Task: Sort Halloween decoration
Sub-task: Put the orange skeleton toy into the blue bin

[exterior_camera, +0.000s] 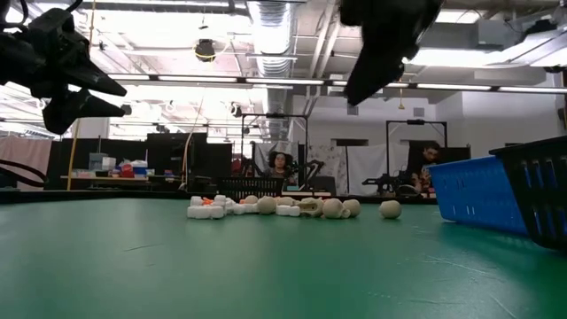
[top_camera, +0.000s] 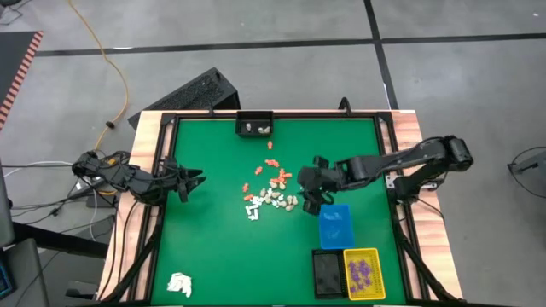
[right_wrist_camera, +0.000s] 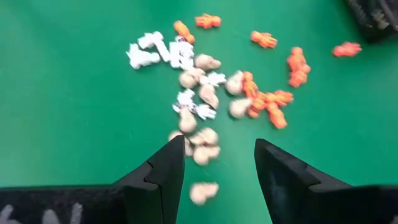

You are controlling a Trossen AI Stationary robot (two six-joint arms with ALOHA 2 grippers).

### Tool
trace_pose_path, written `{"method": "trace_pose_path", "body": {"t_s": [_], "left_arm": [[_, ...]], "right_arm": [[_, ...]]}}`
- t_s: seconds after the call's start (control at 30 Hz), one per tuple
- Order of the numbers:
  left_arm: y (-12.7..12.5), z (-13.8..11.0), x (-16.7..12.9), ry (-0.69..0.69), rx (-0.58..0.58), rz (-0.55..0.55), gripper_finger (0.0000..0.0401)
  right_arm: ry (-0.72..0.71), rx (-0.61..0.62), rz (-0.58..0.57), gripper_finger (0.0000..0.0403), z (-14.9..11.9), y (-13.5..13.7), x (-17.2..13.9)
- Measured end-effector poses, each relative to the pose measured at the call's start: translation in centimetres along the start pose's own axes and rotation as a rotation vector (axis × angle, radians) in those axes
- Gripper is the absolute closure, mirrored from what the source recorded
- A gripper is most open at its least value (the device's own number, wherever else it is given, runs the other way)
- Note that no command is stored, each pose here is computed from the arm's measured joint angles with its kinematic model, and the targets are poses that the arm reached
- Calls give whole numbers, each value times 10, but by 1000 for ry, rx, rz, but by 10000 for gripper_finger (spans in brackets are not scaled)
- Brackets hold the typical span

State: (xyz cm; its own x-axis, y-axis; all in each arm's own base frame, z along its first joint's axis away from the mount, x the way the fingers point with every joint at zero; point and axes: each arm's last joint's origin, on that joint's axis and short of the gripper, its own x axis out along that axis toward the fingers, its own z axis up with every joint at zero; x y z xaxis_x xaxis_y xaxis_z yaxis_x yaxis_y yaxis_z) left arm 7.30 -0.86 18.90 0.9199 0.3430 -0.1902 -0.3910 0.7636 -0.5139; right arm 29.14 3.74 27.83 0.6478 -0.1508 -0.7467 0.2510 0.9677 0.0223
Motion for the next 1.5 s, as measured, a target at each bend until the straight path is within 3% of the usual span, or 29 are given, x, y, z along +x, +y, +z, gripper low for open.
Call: {"method": "trace_pose_path", "body": {"t_s": [0.33, 0.47, 0.77, 0.93, 1.1, 1.27, 1.5], "left_arm": [[-1, -1, 0, 26, -97, -30, 212], [-1, 0, 0, 19, -98, -24, 212], [-1, 0, 0, 9, -57, -22, 212], [-6, 1, 4, -66, -25, -79, 212], [-8, -3, 8, -109, 11, -123, 212], [-8, -3, 8, -110, 4, -121, 212], [-8, -2, 8, -114, -22, -120, 212]], "right_arm": [[13, -79, -98, 210, 1, -4, 47], [24, -150, -111, 210, 2, -10, 52], [-20, -246, -5, 210, 8, -8, 51], [-44, -257, 24, 210, -6, -10, 52], [-106, -156, 27, 210, -20, -25, 43], [-220, -21, -4, 210, -14, -45, 46], [-196, -35, -41, 210, -13, -68, 71]]}}
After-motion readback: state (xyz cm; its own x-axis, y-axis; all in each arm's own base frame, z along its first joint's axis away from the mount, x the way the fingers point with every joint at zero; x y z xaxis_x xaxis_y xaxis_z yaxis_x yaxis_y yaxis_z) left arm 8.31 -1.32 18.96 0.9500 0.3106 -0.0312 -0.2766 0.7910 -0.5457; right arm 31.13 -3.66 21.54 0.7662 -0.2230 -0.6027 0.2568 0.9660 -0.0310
